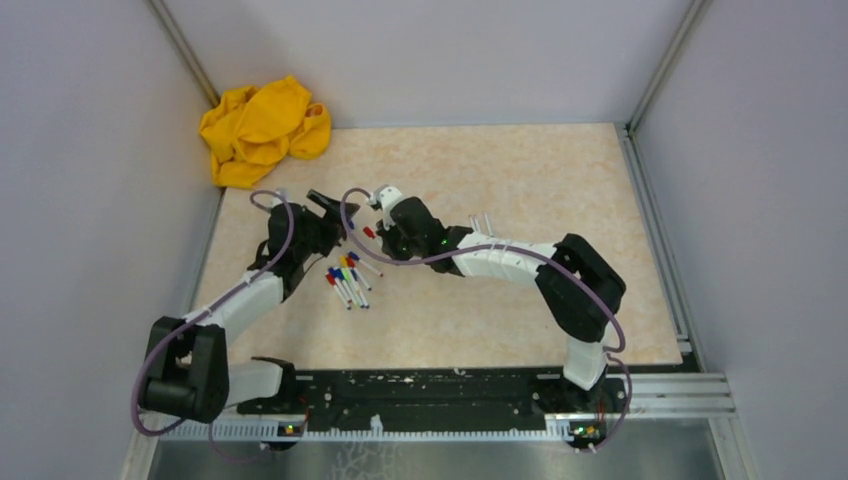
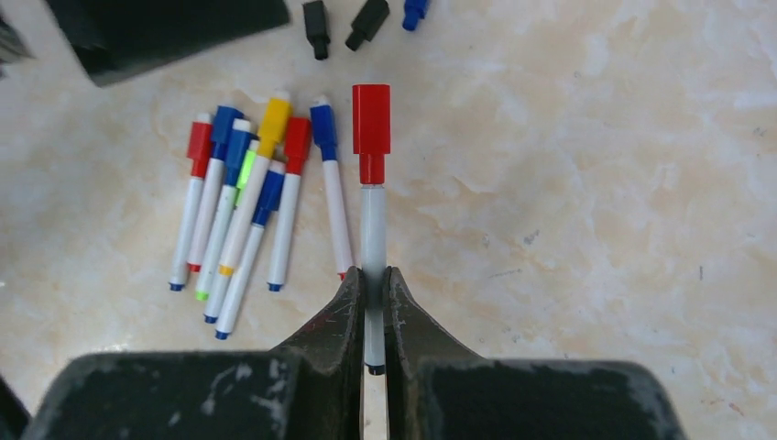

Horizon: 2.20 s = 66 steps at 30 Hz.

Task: Open the pen caps

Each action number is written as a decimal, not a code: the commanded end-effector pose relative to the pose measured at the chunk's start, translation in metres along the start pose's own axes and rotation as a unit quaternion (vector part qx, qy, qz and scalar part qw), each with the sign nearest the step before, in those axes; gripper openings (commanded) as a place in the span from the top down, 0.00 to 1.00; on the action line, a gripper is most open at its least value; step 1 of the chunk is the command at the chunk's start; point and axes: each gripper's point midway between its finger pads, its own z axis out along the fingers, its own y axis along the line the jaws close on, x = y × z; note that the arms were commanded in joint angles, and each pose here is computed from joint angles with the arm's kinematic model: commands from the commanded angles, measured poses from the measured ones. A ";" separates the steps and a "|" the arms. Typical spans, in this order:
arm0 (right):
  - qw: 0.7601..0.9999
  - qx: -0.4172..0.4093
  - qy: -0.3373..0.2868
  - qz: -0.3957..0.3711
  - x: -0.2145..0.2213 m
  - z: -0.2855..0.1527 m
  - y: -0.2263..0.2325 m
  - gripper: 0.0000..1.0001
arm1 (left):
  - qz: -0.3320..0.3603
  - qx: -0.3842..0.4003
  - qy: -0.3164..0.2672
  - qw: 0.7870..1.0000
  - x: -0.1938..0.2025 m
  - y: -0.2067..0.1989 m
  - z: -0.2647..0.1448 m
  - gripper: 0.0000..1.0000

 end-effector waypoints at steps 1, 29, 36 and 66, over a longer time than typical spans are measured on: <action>0.997 -0.045 -0.055 0.016 -0.034 -0.014 0.017 1.00 | -0.003 0.076 0.082 0.994 0.024 -0.038 0.006 0.02; 0.994 -0.047 -0.084 0.050 -0.051 -0.019 -0.006 1.00 | -0.014 0.118 0.162 0.980 0.066 -0.050 0.017 0.84; 0.993 -0.054 -0.098 0.044 -0.058 -0.027 -0.004 0.95 | -0.007 0.126 0.167 0.978 0.070 -0.056 0.017 1.00; 0.996 -0.041 -0.051 0.066 -0.022 -0.006 -0.019 1.00 | 0.051 0.142 0.169 0.974 0.077 -0.074 0.050 1.00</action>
